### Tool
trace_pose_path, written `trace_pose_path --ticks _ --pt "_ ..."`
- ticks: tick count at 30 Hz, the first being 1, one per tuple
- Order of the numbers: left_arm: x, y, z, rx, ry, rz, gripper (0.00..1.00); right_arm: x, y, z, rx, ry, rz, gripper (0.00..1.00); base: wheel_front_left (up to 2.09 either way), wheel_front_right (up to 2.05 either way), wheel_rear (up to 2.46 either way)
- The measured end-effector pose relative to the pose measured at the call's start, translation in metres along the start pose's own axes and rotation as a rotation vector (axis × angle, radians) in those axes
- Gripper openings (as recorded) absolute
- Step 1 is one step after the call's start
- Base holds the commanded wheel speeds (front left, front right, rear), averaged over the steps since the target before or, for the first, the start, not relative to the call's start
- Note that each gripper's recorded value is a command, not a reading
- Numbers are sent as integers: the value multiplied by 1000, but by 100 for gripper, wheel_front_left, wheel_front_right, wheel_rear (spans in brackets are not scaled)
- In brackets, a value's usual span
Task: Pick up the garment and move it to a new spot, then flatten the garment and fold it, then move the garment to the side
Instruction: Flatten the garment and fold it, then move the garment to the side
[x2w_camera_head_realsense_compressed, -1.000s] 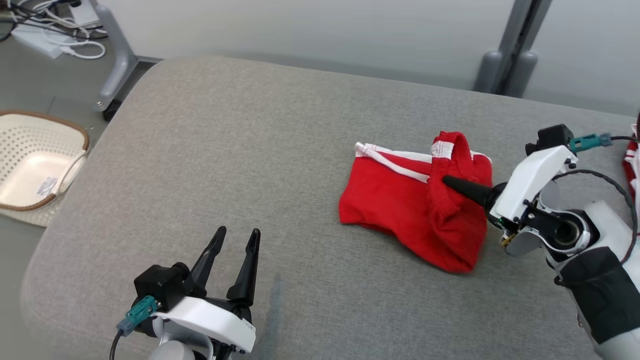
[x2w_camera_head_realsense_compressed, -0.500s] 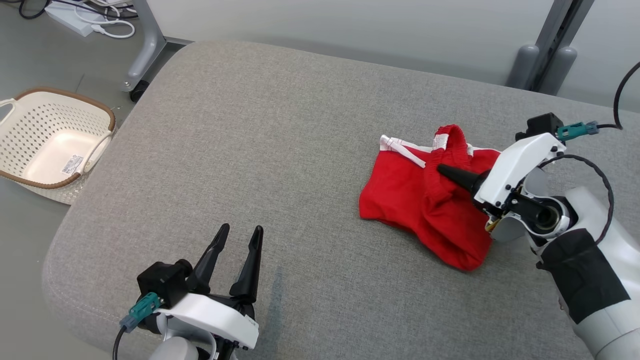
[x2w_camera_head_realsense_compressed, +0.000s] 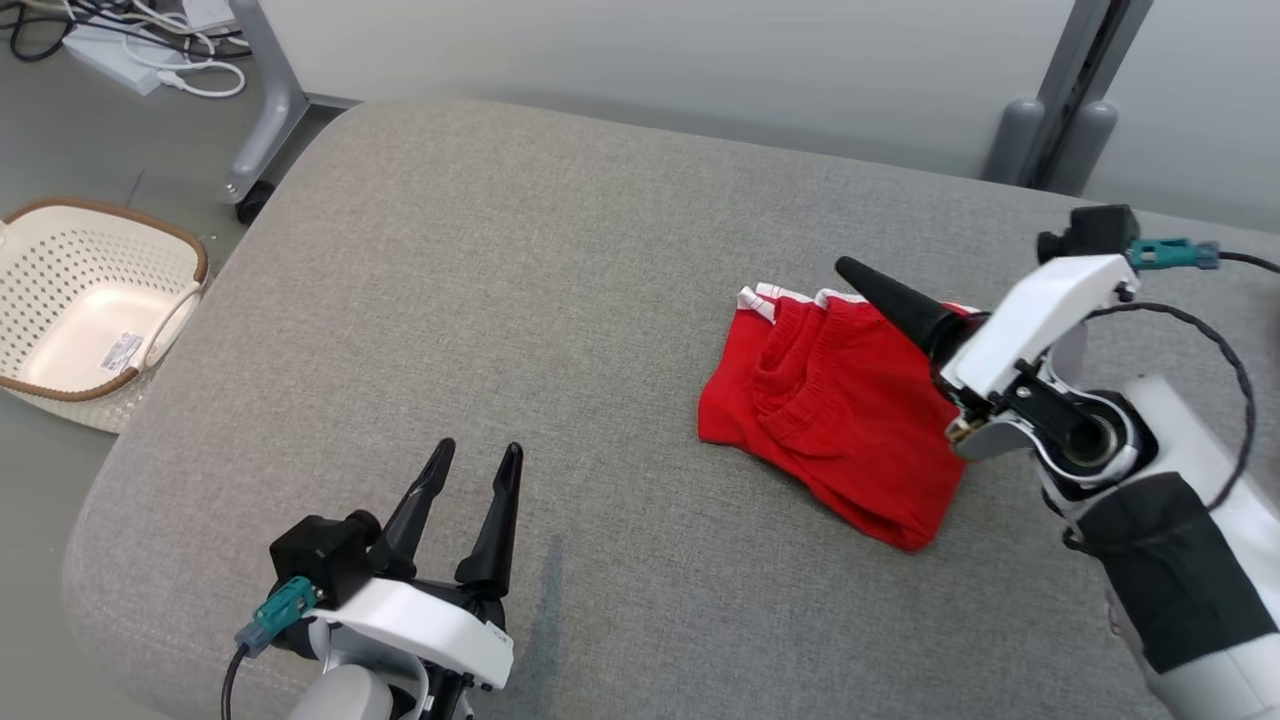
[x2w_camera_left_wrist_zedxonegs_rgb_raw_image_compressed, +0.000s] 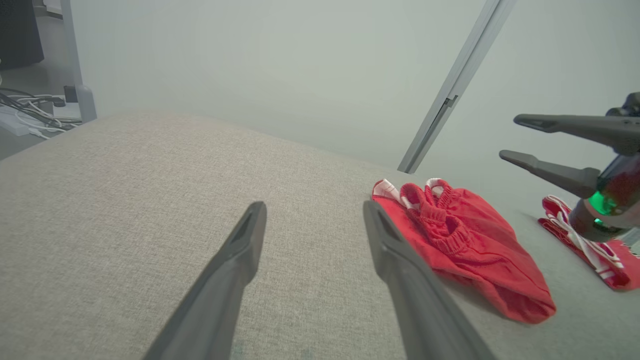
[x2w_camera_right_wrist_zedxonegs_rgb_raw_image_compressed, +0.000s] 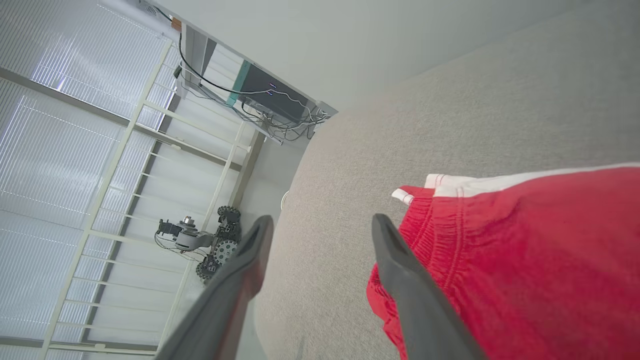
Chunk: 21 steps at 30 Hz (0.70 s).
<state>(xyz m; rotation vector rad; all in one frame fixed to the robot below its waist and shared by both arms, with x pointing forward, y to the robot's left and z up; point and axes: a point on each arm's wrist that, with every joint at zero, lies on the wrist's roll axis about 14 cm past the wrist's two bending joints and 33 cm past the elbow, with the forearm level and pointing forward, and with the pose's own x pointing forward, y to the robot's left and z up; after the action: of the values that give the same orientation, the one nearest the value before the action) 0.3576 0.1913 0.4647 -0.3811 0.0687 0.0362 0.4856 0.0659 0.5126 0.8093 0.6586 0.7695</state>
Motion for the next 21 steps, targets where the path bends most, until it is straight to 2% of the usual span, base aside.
trace_pose_path --ticks 5,9,14,21 --pt "0 -6 3 2 -8 -21 100 -28 -11 19 -61 -84 -26 100 0 0 0" --pt "-2 -10 1 3 -3 -37 100 -53 -34 25 -106 -118 -100 100 0 0 0" --pt "-1 -15 2 13 -1 -58 100 -78 -77 20 -144 -107 -246 100 0 0 0" --pt "1 -17 -3 16 22 -64 100 -74 -110 -7 -78 16 -350 100 0 0 0"
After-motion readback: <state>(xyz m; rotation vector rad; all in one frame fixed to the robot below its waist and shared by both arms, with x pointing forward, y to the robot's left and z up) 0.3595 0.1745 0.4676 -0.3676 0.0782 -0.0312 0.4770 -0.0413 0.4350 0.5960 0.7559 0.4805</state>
